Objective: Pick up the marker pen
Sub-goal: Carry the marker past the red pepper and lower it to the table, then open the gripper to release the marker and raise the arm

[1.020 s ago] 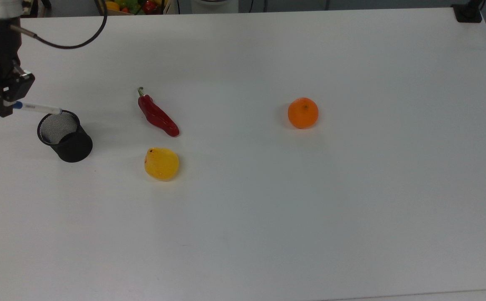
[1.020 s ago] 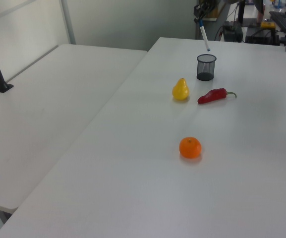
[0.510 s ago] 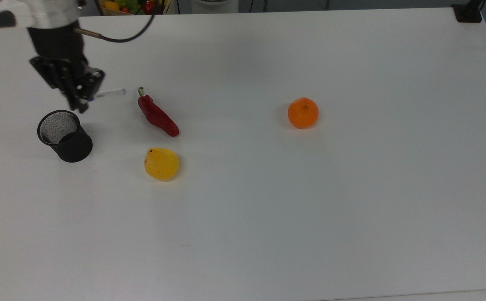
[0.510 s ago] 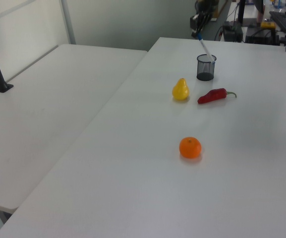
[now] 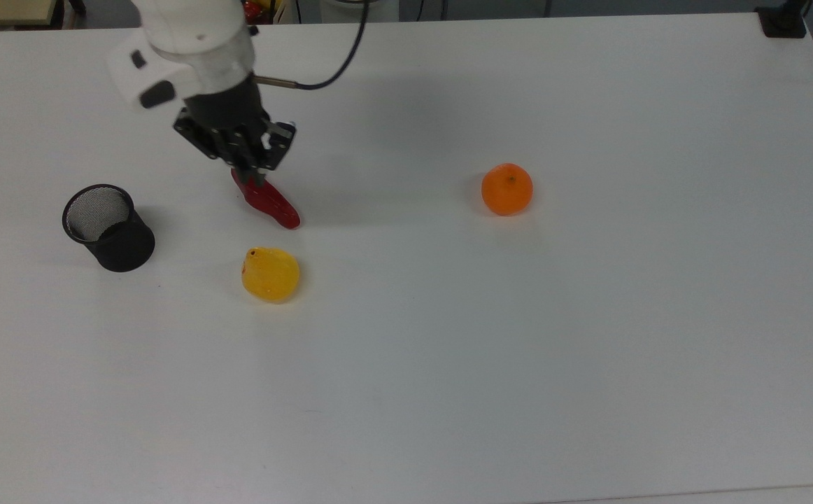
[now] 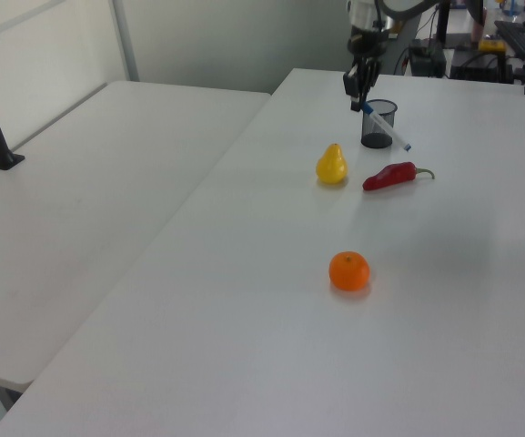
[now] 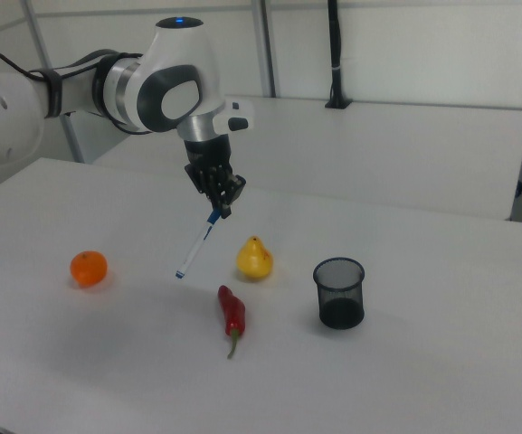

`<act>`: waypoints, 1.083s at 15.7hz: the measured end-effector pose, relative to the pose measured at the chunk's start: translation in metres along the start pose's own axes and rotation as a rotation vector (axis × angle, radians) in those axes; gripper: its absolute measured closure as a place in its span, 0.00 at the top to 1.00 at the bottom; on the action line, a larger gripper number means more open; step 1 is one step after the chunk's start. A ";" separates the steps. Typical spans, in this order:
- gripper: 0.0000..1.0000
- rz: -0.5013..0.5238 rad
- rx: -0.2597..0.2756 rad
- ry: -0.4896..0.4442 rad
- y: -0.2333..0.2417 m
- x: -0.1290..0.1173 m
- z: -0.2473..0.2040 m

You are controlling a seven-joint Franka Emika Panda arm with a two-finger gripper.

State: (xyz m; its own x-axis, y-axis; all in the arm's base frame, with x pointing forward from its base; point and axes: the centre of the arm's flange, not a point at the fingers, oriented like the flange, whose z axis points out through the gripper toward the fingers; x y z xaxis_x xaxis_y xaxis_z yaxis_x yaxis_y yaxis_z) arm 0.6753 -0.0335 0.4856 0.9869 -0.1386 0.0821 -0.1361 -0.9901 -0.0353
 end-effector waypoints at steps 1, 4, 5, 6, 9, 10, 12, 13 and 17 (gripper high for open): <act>0.16 -0.018 -0.001 -0.027 -0.010 -0.003 0.009; 0.16 -0.085 -0.003 -0.105 -0.051 -0.014 0.048; 0.16 -0.103 -0.005 -0.128 -0.062 -0.018 0.059; 0.16 -0.122 -0.009 -0.155 -0.074 -0.022 0.071; 0.16 -0.179 -0.039 -0.212 -0.105 -0.032 0.107; 0.16 -0.194 -0.049 -0.225 -0.112 -0.034 0.117; 0.16 -0.217 -0.069 -0.247 -0.121 -0.038 0.133; 0.16 -0.223 -0.076 -0.254 -0.122 -0.038 0.138; 0.16 -0.227 -0.082 -0.265 -0.122 -0.039 0.147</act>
State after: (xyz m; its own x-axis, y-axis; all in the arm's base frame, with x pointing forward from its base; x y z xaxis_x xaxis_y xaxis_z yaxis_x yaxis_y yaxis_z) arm 0.6662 0.0966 0.3404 0.9794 0.0851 -0.1833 0.0931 -0.9950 0.0356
